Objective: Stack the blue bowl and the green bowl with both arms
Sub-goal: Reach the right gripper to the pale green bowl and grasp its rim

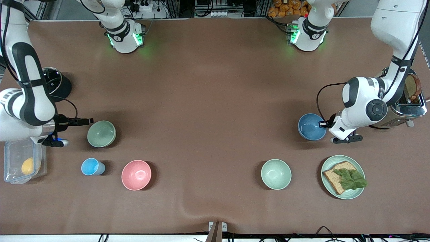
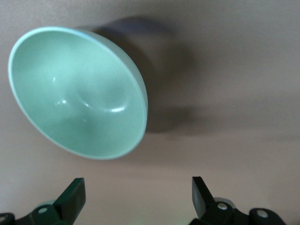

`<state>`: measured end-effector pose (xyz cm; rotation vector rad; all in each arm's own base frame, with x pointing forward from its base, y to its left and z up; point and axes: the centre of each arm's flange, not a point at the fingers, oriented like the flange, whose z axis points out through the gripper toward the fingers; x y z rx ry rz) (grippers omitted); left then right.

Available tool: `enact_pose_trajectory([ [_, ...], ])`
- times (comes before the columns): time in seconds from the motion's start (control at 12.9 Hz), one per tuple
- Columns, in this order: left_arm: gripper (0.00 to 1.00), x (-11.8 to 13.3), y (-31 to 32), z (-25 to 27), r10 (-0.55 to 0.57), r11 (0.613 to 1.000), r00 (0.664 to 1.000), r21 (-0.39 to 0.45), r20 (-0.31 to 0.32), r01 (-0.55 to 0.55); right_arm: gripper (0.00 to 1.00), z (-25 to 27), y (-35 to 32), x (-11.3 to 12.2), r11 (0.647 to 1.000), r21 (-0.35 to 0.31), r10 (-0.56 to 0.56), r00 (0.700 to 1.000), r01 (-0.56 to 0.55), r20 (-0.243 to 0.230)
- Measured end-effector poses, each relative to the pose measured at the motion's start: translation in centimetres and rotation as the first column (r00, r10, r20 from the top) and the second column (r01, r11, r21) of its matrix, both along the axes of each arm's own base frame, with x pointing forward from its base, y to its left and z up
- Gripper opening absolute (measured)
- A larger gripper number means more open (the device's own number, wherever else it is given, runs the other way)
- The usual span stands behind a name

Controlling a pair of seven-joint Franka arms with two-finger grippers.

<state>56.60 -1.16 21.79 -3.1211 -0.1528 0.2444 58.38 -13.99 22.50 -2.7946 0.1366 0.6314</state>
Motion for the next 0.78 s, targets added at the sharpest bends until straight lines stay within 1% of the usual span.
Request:
enact_pose_trajectory([
  [0.08, 0.05, 0.1, -0.1, 0.2, -0.002, 1.000, 1.000, 0.000, 0.003, 0.002, 1.00, -1.1, 0.2, 0.1, 1.000, 0.002, -0.002, 1.000, 0.002, 0.003],
  [0.31, 0.05, 0.1, -0.1, 0.3, -0.002, 1.000, 1.000, 0.000, 0.005, 0.002, 1.00, -3.8, 0.1, 0.1, 1.000, 0.009, 0.009, 1.000, -0.009, 0.008],
  [0.54, 0.05, 0.1, -0.1, 0.3, -0.002, 1.000, 1.000, 0.000, 0.006, 0.002, 1.00, -5.4, -0.1, 0.0, 1.000, 0.007, 0.007, 1.000, -0.007, 0.010],
  [0.62, 0.05, 0.2, -0.1, 0.4, -0.002, 1.000, 1.000, 0.000, 0.009, 0.002, 0.91, -5.4, -0.1, 0.0, 1.000, 0.008, 0.007, 1.000, -0.007, 0.010],
  [0.7, 0.05, 0.3, -0.1, 0.6, -0.002, 1.000, 1.000, 0.000, 0.012, 0.002, 0.78, -5.3, -0.1, 0.1, 1.000, 0.008, 0.006, 1.000, -0.006, 0.012],
  [0.78, 0.05, 0.4, -0.1, 0.7, -0.001, 1.000, 1.000, 0.000, 0.016, 0.001, 0.67, -5.2, -0.1, 0.2, 1.000, 0.008, 0.006, 1.000, -0.006, 0.015],
])
